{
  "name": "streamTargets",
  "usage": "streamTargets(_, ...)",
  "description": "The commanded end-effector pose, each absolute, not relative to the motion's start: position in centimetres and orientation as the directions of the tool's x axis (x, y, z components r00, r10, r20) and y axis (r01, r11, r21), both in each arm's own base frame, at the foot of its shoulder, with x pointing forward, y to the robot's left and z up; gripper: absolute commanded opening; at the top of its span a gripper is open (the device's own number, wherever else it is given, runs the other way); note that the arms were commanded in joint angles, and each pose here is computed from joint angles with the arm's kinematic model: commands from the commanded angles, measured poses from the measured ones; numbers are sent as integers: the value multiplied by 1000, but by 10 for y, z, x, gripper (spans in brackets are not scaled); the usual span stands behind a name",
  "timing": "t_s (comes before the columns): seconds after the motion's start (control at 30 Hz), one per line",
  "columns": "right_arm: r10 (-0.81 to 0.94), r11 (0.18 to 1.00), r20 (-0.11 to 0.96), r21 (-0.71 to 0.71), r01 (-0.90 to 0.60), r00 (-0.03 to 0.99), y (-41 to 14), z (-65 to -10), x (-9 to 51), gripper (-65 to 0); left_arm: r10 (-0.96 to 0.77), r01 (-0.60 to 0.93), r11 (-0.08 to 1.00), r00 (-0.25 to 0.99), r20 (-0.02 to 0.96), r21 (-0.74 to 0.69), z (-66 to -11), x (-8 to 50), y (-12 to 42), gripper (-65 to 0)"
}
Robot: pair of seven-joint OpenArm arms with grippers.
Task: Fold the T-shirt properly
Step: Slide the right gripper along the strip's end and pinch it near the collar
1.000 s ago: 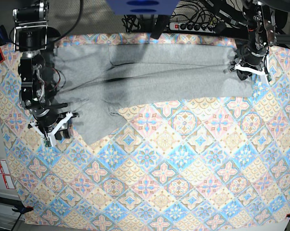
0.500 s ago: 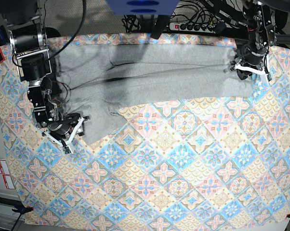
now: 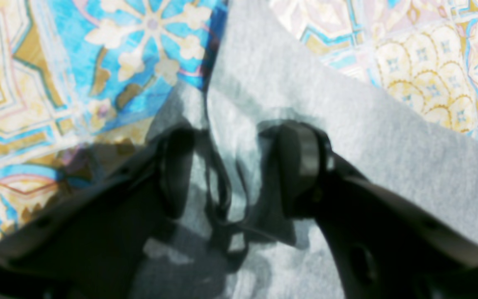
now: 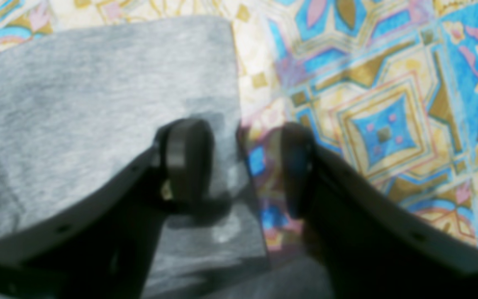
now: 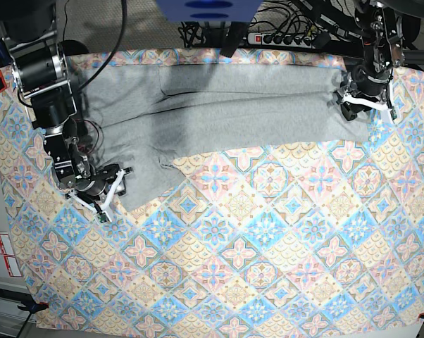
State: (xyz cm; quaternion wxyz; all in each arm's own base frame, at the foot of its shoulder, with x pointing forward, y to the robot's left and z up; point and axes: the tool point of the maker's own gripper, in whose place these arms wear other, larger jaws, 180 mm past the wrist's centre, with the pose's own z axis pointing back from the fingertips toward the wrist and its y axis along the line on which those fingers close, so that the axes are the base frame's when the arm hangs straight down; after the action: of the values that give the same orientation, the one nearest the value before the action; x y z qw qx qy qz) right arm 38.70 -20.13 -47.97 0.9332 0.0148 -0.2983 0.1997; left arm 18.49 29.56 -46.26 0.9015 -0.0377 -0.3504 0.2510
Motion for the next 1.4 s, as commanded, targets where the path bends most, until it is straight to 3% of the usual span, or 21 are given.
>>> streamTargets(0.0, 393, 910, 535, -107, -401, 748, -204, -481, 384, -369, 467, -433, 874, 622, 629, -220, -457, 185, 305, -318)
streamTargets(0.1, 415, 899, 522, -109, -425, 745, -199, -485, 380, -412, 455, -415, 881, 608, 650, -228, -447, 193, 303, -318)
streamTargets(0.3, 416, 895, 530, -97, -435, 739, -192, -487, 374, -644, 460, -412, 875, 539, 705, -255, -419, 203, 302, -318)
streamTargets(0.47, 390, 896, 627, -89, -435, 675, -176, -457, 387, -648, 476, -426, 860, 472, 742, -281, -398, 209, 304, -319)
streamTargets(0.63, 268, 942, 728, -60, -331, 631, -192, -416, 381, -648, 473, -425, 861, 472, 744, -279, -397, 208, 304, -321)
streamTargets(0.97, 272, 952, 718, -105, -287, 641, -209, -371, 318, -648, 474, -426, 861, 473, 743, -278, -398, 208, 304, -322)
streamTargets(1.37, 284, 955, 642, -126, -267, 713, -225, -374, 228, -649, 482, -433, 856, 474, 737, -282, -403, 210, 305, -322)
